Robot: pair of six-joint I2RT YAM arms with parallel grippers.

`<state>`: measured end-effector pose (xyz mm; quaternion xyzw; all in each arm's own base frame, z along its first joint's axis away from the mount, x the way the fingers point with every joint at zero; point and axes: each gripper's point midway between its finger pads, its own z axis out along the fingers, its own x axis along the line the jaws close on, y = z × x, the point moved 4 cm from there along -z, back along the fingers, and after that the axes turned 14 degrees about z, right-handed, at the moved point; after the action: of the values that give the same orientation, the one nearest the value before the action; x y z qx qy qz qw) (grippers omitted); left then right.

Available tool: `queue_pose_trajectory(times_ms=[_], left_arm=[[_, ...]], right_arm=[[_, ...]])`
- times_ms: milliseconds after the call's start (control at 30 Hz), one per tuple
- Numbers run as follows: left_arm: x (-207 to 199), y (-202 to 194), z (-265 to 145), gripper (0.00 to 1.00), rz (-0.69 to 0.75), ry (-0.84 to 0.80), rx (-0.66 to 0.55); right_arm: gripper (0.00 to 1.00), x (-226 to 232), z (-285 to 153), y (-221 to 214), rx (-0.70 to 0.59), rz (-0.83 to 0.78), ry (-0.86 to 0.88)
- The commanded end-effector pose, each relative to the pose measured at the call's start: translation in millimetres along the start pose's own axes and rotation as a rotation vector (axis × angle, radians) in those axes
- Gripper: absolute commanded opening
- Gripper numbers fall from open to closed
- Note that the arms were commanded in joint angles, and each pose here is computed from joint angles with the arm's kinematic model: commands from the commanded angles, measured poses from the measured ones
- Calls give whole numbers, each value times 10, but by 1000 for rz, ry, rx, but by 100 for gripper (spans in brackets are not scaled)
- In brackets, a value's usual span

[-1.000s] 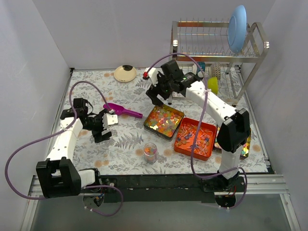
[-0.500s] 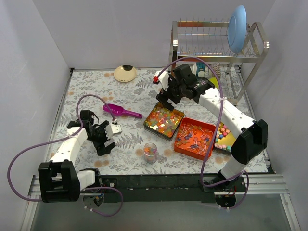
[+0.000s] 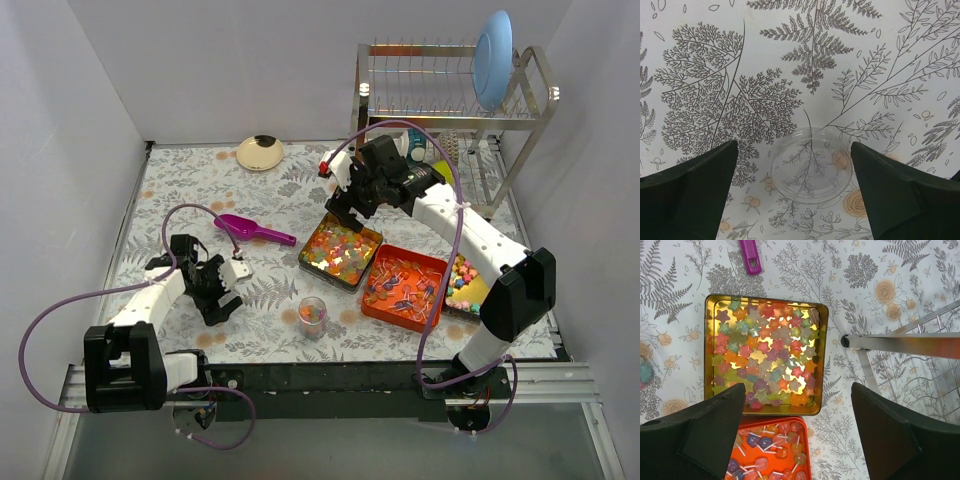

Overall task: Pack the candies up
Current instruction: Pick up the bottle lid at the center of the board.

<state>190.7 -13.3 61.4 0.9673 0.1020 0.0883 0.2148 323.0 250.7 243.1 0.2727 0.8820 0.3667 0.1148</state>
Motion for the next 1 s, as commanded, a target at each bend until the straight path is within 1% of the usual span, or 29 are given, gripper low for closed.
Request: queue_pose_trajectory(times_ms=[0,100,200,433,567,600,667,700,767,800,833,867,900,933,967], left_arm=[[-23,-35,-16,96,-2,20,23],[-114,-115,7,96,2,24,52],[-178,-174,48,93,2,25,69],[-148,-192,68,74,-71,19,89],[-78,-112,-30,66,-36,21,71],[-111,-72,-59,65,-39,-6,54],[20,28,-175,65,-18,11,35],[-20,118,-221,64,-18,-31,-5],[135,306,-389,62,6,-13,-53],[103,372,-452,61,-6,-48,-67],[119,488,-481,61,-9,-70,-111],[241,683,-607,60,26,-47,-143],[210,758,-649,59,11,-76,-153],[208,917,-666,59,38,-98,-186],[260,1061,-746,59,63,-86,-209]], right_arm=[[93,-12,-126,53,-35,-15,-15],[93,-11,-105,52,-34,-14,-10],[93,-9,-76,52,-29,-12,-2],[93,-14,-55,87,-34,-11,3],[93,-18,-51,100,-37,-12,2],[93,-23,-46,97,-34,-13,0],[93,-33,-46,109,-38,-14,-6],[93,-38,-57,130,-43,-15,-9],[93,-54,-68,150,-48,-15,-16],[93,-71,-72,179,-53,-17,-25],[93,-101,-77,187,-57,-14,-32],[93,-126,-79,187,-57,-11,-39],[93,-149,-81,191,-58,-5,-44],[93,-201,-91,185,-58,5,-54],[92,-231,-94,183,-58,10,-62]])
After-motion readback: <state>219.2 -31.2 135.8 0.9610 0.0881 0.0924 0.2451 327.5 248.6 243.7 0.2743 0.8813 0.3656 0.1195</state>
